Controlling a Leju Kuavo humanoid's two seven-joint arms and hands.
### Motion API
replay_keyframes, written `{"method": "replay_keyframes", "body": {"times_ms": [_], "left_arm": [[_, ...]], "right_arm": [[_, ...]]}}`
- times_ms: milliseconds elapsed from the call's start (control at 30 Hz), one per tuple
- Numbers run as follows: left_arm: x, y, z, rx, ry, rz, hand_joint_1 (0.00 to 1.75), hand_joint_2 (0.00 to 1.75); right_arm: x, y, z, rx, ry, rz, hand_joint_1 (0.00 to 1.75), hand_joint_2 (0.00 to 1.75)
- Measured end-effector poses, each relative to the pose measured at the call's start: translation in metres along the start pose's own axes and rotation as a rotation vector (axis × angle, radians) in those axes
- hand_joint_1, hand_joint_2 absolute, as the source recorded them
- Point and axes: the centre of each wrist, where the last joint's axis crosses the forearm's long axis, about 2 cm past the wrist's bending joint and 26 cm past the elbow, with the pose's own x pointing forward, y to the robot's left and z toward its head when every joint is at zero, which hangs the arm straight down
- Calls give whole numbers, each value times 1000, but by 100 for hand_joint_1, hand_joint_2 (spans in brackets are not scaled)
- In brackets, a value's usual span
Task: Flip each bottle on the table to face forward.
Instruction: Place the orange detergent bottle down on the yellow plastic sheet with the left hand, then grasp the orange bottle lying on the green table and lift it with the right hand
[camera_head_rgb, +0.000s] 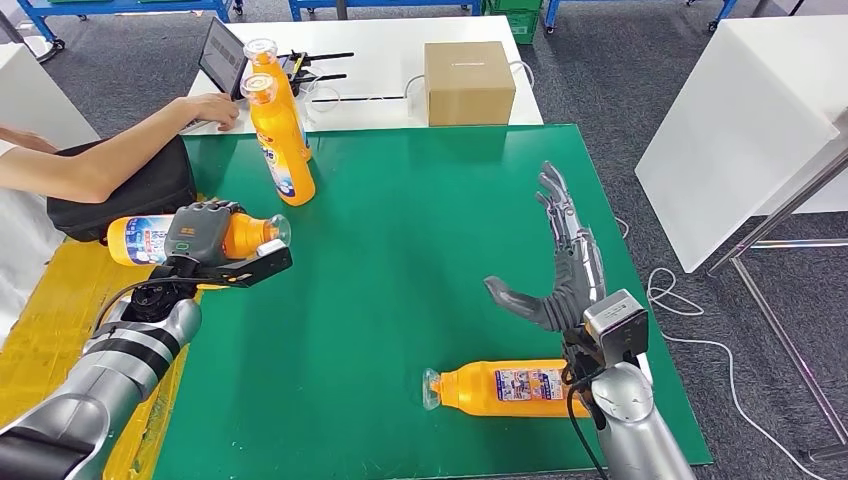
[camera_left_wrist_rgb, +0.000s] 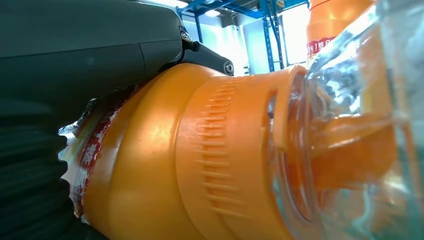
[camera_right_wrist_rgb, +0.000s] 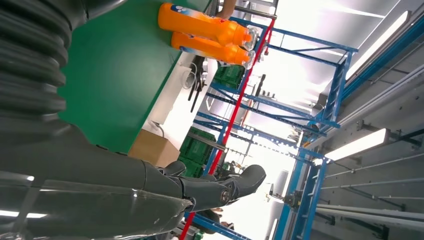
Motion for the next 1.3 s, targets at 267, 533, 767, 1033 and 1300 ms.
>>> {"method": "replay_keyframes", "body": {"times_ms": [267, 533, 767, 1033, 1300], "left_arm": [[0, -1, 0, -4, -5, -6, 175, 175], [1, -1, 0, -5, -8, -8, 175, 175], [0, -1, 0, -7, -7, -9, 175, 175], [0, -1, 0, -12, -3, -12, 175, 175], [-42, -40, 28, -353, 540, -210, 175, 175]], "right_arm": [[0, 0, 0, 0, 0, 0, 0, 175], [0, 0, 0, 0, 1, 0, 0, 175], [0, -1, 1, -2, 1, 1, 0, 175], [0, -1, 1, -3, 3, 0, 0, 175], [-3, 2, 2, -44, 57, 22, 0, 175]]}}
